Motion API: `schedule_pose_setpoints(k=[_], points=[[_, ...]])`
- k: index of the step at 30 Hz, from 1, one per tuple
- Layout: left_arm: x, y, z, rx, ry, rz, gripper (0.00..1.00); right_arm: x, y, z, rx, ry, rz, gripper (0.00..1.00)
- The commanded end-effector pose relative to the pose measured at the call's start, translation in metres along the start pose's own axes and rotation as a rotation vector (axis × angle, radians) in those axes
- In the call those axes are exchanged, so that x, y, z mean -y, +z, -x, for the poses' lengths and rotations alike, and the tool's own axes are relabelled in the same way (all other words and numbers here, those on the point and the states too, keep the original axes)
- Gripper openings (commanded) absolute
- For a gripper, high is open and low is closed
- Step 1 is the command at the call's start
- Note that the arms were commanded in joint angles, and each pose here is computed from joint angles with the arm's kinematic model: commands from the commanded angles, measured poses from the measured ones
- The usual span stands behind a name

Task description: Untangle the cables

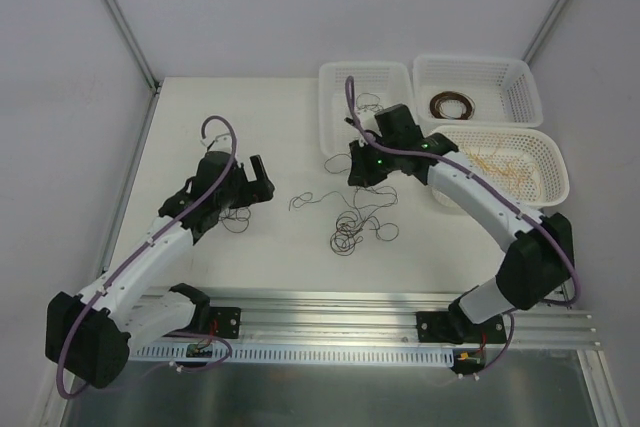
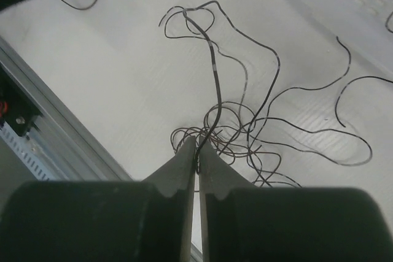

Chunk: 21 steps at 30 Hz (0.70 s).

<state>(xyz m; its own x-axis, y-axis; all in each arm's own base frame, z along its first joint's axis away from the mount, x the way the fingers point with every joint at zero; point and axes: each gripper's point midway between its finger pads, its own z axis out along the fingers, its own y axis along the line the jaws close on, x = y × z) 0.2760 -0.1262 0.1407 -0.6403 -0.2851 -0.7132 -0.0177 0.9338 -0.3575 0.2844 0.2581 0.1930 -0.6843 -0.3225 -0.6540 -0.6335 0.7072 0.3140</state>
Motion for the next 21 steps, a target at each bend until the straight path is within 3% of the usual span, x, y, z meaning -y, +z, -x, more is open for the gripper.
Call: schedule_pose_setpoints(k=[1,7,14,21], points=[[0.008,-0.012,0.025,-0.038,0.029,-0.003,0.99,0.001,0.024,0.004,-0.035,-0.109,-0.007,0.08],[0.025,-0.031,0.058,-0.023,0.060,-0.079,0.99,0.013,0.077,-0.017,-0.125,-0.159,-0.054,0.12],[0.021,-0.050,0.103,0.086,0.172,-0.066,0.99,0.037,0.097,-0.036,-0.188,-0.229,-0.195,0.50],[-0.007,-0.040,0.100,0.111,0.209,0.052,0.99,0.064,0.086,-0.046,-0.241,-0.291,-0.346,0.75]])
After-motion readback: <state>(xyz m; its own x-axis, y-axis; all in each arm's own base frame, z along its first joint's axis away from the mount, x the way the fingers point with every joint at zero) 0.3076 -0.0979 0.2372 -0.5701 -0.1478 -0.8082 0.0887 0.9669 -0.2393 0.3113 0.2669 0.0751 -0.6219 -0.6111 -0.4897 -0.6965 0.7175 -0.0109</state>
